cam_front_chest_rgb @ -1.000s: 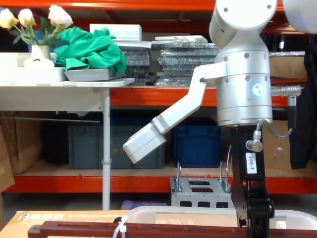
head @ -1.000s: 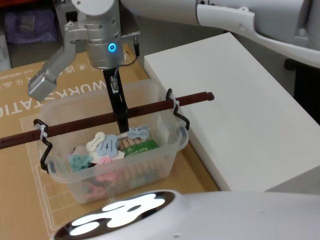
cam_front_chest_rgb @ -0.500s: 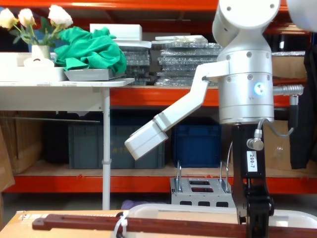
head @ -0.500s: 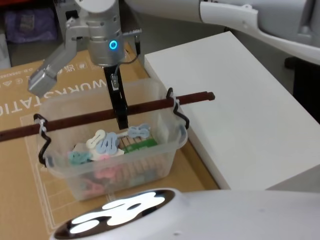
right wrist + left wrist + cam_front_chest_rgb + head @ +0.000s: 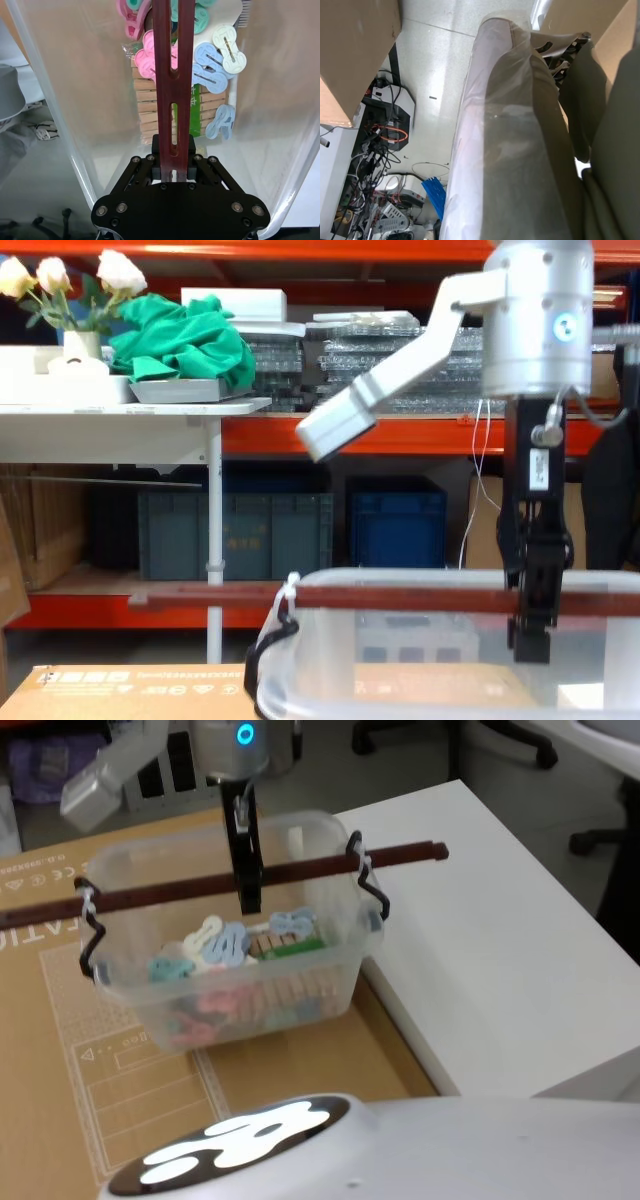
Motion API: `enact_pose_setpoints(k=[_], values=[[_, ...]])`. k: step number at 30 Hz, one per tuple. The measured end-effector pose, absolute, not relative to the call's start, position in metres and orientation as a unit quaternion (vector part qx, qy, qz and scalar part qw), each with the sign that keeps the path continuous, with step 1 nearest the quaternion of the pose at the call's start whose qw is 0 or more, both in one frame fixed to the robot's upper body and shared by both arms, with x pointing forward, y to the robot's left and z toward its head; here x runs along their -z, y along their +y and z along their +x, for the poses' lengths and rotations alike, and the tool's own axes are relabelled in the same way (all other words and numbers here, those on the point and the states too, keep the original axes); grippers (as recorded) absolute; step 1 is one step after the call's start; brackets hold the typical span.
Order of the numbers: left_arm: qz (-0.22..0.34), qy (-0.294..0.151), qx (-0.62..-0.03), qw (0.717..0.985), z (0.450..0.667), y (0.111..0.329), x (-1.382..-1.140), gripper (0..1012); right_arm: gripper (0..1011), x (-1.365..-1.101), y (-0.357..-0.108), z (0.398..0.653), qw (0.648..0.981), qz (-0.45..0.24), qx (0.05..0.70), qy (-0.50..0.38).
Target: Use one hand to grasp the basket and place it at the designated location.
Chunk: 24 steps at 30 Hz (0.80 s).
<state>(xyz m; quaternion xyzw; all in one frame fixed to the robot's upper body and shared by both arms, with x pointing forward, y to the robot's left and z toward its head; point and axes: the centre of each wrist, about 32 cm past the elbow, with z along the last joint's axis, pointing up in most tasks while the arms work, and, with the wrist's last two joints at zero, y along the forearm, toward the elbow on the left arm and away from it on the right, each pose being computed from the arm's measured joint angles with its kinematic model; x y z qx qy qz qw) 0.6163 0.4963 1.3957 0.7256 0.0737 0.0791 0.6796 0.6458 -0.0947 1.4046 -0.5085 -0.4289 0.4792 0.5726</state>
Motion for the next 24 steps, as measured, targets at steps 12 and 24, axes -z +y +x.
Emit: enact_pose_setpoints(k=[12, 24], values=[[0.726, 0.074, -0.079, 0.680, 0.616, 0.496, -1.396, 0, 230, -1.442, -0.122, 0.650, 0.592, -0.525, -0.432, -0.433], [0.726, 0.074, -0.079, 0.680, 0.616, 0.496, -1.396, 0, 230, -1.463, -0.146, 0.651, 0.604, -0.545, -0.395, -0.427]])
